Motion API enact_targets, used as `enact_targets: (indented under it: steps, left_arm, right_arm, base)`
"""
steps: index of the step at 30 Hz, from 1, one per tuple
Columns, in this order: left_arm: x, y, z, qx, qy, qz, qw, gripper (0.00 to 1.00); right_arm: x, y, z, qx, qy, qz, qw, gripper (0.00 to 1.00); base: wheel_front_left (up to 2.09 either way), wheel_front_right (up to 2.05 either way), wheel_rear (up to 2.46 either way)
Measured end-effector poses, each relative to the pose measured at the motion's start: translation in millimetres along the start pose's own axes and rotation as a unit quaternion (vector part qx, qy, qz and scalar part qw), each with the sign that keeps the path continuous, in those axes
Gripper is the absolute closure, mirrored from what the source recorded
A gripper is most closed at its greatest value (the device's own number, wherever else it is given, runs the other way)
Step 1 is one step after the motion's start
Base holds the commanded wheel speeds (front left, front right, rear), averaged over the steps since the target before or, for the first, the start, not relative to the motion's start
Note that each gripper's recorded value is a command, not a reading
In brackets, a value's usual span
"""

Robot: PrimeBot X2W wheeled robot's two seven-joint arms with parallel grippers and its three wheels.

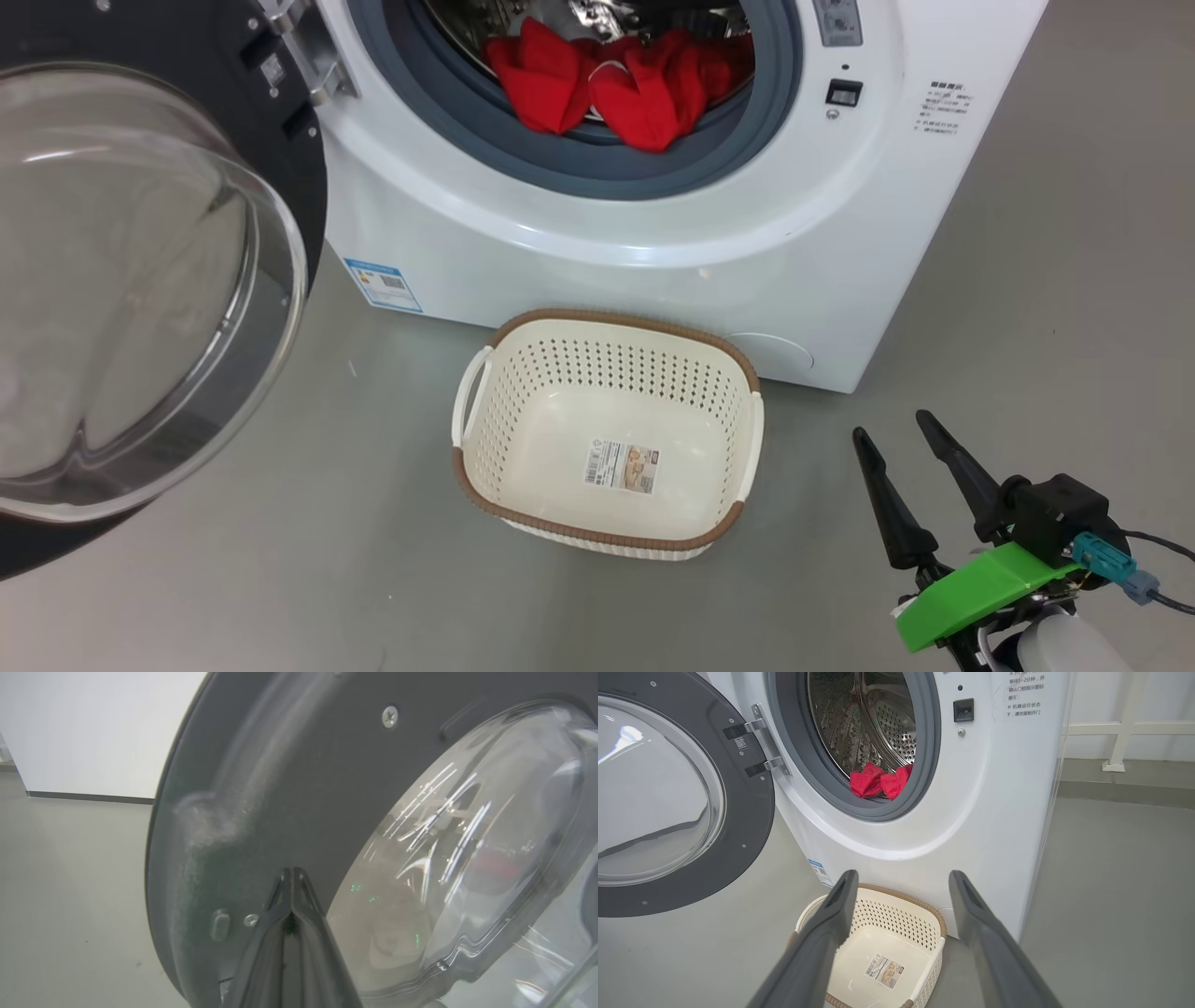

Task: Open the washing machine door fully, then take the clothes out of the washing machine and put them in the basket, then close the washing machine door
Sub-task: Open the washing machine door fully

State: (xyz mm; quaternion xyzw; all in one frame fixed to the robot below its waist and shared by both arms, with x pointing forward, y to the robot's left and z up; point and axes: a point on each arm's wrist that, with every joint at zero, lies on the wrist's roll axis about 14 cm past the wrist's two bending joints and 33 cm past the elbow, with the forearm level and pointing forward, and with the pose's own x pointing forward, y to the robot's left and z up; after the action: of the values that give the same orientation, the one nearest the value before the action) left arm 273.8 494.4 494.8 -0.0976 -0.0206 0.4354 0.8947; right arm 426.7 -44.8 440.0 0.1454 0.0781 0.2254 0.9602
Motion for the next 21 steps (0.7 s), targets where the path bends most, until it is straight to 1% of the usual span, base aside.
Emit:
enact_targets:
  steps: [2, 3, 4, 6, 7, 10, 11, 12, 14, 15, 19, 21]
  left_arm:
    - [-5.5, -2.8, -2.6, 0.005, 0.002, -0.011, 1.0, 0.98]
    - [-8.7, -5.9, -4.6, 0.005, 0.003, -0.018, 1.0, 0.82]
    - [-8.7, -5.9, -4.6, 0.005, 0.003, -0.018, 1.0, 0.71]
    - [-16.1, -11.3, -9.3, 0.008, 0.007, -0.034, 0.999, 0.67]
    - [-23.0, -16.9, -11.2, 0.006, 0.007, -0.049, 0.999, 0.62]
    - [-29.6, -20.1, -12.3, 0.006, 0.006, -0.06, 0.998, 0.51]
    - [-32.8, -22.0, -12.7, 0.006, 0.005, -0.066, 0.998, 0.42]
    - [-36.1, -24.1, -13.4, 0.005, 0.004, -0.071, 0.997, 0.29]
    - [-42.3, -28.5, -13.4, 0.006, 0.001, -0.081, 0.997, 0.08]
    - [-45.4, -31.4, -13.7, 0.006, 0.0, -0.087, 0.996, 0.0]
    - [-59.4, -50.6, -17.8, 0.007, 0.0, -0.121, 0.993, 0.0]
    - [-67.6, -66.8, -18.9, 0.009, -0.002, -0.149, 0.989, 0.0]
  right_arm:
    - [-0.8, 2.0, 3.0, -0.001, -0.004, 0.001, 1.0, 0.0]
    - [-1.3, 2.7, 4.4, -0.002, -0.005, 0.002, 1.0, 0.0]
    - [-1.3, 2.7, 4.4, -0.002, -0.005, 0.002, 1.0, 0.0]
    - [-2.1, 4.4, 7.7, -0.004, -0.009, 0.003, 1.0, 0.0]
    - [-2.9, 5.9, 10.7, -0.005, -0.013, 0.004, 1.0, 0.0]
    - [-3.8, 7.0, 13.1, -0.007, -0.016, 0.005, 1.0, 0.0]
    - [-4.1, 7.6, 14.3, -0.007, -0.017, 0.005, 1.0, 0.0]
    - [-4.3, 8.0, 15.5, -0.008, -0.019, 0.005, 1.0, 0.0]
    - [-5.4, 7.6, 18.0, -0.006, -0.022, 0.004, 1.0, 0.0]
    - [-6.2, 7.0, 19.0, -0.006, -0.024, 0.002, 1.0, 0.0]
    - [-13.9, 2.6, 18.5, -0.005, -0.024, -0.008, 1.0, 0.0]
    - [-17.8, -1.0, 19.5, -0.004, -0.026, -0.016, 1.0, 0.0]
  base:
    - [0.0, 0.0, 0.0]
    - [0.0, 0.0, 0.0]
    - [0.0, 0.0, 0.0]
    - [0.0, 0.0, 0.0]
    - [0.0, 0.0, 0.0]
    - [0.0, 0.0, 0.0]
    - [0.0, 0.0, 0.0]
    - [0.0, 0.0, 0.0]
    - [0.0, 0.0, 0.0]
    - [0.0, 0.0, 0.0]
    - [0.0, 0.0, 0.0]
    - [0.0, 0.0, 0.0]
